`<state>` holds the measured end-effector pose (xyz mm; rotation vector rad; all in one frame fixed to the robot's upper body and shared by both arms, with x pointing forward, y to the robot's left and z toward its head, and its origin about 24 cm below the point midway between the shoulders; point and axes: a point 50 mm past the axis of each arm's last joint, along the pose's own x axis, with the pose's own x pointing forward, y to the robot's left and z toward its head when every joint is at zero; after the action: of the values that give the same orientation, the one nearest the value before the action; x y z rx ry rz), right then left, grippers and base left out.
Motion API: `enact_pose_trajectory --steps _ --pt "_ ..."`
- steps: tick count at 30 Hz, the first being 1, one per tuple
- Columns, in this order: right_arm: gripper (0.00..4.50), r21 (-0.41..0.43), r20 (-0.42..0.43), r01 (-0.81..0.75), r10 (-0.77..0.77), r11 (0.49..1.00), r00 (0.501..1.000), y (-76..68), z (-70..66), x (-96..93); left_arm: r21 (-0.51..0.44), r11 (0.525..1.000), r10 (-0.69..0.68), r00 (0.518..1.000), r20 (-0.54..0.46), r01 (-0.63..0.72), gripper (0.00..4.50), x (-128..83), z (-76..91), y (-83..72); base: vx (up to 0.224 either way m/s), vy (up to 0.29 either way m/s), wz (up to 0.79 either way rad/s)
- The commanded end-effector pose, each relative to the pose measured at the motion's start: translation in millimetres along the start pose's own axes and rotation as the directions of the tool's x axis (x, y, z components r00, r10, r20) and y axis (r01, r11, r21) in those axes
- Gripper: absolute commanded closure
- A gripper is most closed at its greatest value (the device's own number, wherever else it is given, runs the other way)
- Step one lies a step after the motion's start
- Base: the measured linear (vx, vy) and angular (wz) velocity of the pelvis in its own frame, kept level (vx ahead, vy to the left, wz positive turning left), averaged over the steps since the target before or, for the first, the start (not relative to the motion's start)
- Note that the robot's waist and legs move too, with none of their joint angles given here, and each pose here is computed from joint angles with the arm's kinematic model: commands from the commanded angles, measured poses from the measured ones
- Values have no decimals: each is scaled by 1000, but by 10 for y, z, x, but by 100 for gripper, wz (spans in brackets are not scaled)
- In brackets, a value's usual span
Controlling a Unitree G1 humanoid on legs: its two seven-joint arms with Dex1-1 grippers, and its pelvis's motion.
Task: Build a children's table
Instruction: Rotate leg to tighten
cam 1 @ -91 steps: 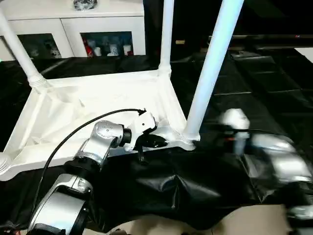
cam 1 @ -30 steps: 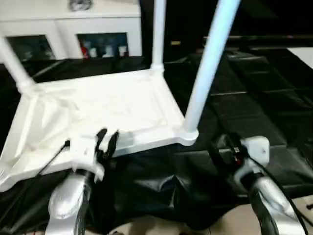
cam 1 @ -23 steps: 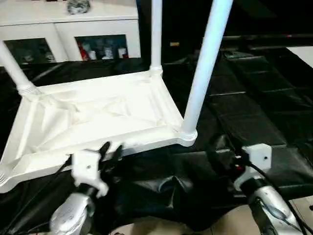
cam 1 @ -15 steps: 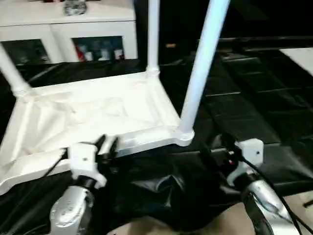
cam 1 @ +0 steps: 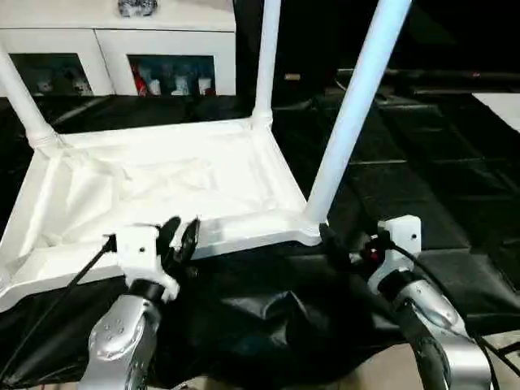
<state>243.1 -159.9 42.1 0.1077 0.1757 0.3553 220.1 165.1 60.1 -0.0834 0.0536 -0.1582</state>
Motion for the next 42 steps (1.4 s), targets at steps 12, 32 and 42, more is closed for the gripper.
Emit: enact_pose_trajectory --steps 12,32,42 --pt "0 -36 -6 -31 31 999 1000 55 14 106 95 983 165 983 -75 -158 266 93 -92 156 7 -64 34" --pt "0 -3 -20 169 -169 986 985 -50 -211 -159 105 993 53 996 -73 -46 266 111 -130 158 -10 -12 0" --pt "0 6 -15 236 -236 972 972 -223 -244 -263 64 998 33 992 -120 -25 266 -23 -323 51 0 0 0"
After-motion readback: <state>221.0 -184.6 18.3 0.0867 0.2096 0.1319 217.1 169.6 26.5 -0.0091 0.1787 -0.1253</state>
